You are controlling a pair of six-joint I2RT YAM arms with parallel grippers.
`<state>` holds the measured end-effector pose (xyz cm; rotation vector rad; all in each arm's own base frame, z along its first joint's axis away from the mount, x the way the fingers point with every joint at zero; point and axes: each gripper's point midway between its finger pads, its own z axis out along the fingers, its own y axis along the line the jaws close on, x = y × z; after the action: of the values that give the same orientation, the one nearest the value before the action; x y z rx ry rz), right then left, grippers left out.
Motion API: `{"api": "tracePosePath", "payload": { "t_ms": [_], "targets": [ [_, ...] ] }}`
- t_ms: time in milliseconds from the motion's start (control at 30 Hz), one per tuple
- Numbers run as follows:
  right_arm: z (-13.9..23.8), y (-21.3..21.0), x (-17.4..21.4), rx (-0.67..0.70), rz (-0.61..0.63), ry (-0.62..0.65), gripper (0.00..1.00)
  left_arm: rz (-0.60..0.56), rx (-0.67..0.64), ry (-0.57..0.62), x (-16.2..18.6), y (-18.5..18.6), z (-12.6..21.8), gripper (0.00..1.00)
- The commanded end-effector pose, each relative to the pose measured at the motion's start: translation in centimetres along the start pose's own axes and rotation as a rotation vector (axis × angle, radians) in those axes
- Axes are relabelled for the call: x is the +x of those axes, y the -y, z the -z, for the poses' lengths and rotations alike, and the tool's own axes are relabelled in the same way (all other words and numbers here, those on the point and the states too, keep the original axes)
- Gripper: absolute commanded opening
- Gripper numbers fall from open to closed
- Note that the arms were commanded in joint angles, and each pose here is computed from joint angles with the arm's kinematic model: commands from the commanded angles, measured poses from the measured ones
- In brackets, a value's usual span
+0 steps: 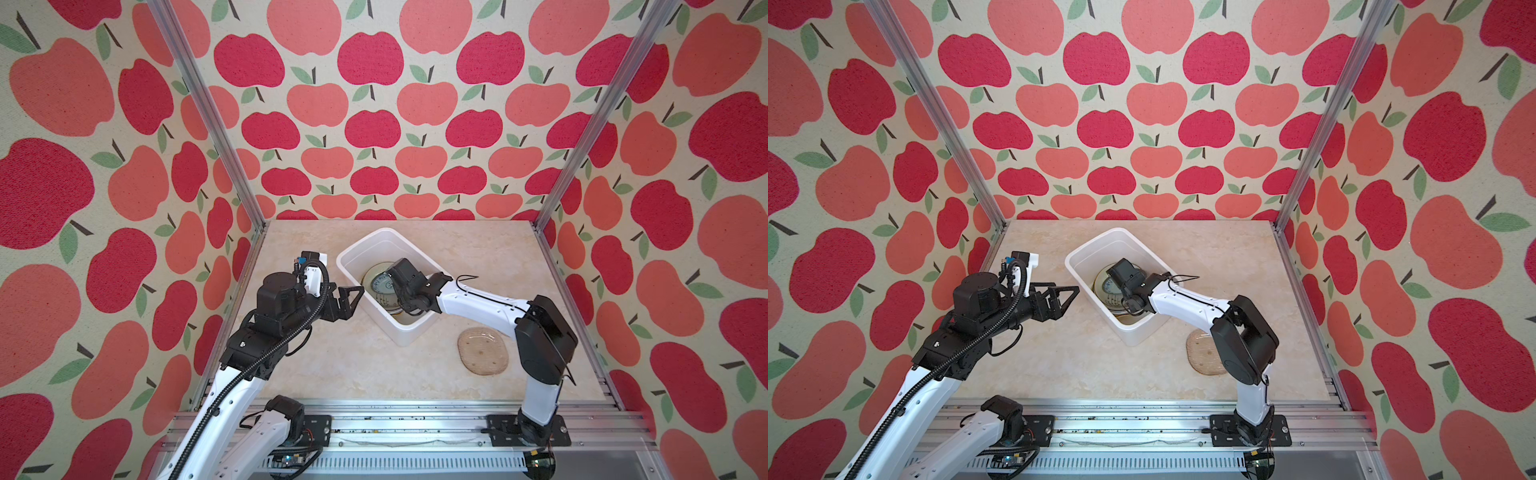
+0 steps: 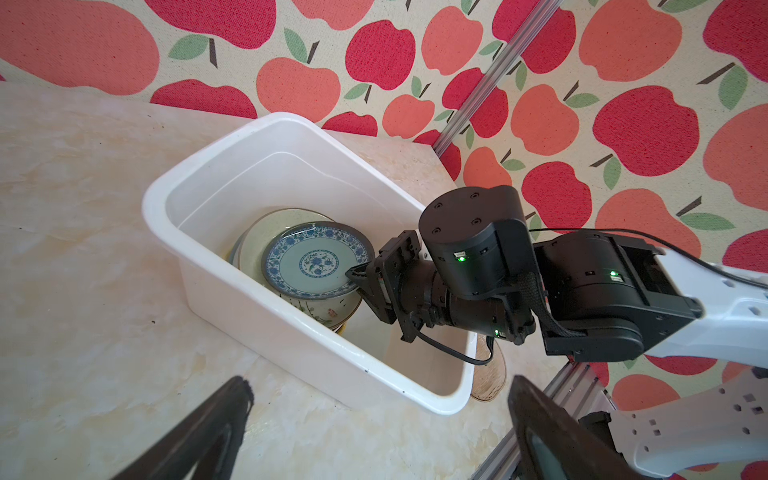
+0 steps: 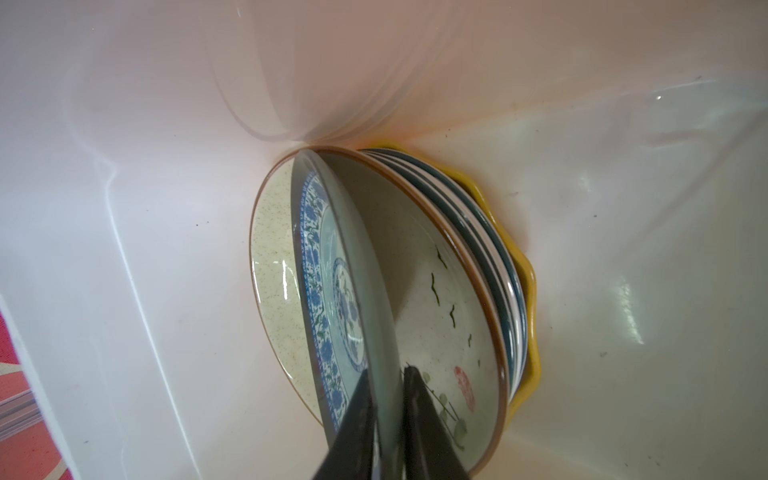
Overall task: Place the plates into the plastic bin on the countertop
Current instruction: 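Lower the floral plate into the bin against the stacked plates, then open the right gripper and raise it out of the bin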
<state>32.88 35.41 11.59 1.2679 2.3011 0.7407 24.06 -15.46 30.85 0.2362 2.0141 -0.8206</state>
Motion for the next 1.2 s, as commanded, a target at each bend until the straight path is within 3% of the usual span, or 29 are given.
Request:
{"api": "tracePosePath", "payload": {
  "t_ms": [0,300,500,800,1167],
  "targets": [
    [-0.9,-0.3,0.5,0.001,-0.021,-0.019,0.19,-0.023,-0.010,-0.002,0.2,-0.4,-0.1,0.99],
    [-1.9,-0.5,1.0,-0.003,-0.016,-0.049,0.27,-0.026,-0.016,0.000,0.3,-0.5,0.0,0.99],
    [-1.2,-2.0,0.8,-0.041,0.048,-0.041,0.54,-0.030,-0.021,0.005,0.2,-0.5,0.2,0.99],
    [0.3,-4.9,0.8,-0.122,0.159,-0.052,0.76,-0.025,-0.017,0.002,0.3,-0.5,0.2,0.99],
    [0.2,-4.7,1.2,-0.096,0.182,-0.091,0.81,-0.020,-0.021,-0.001,0.4,-0.5,0.4,0.99]
  ]
}}
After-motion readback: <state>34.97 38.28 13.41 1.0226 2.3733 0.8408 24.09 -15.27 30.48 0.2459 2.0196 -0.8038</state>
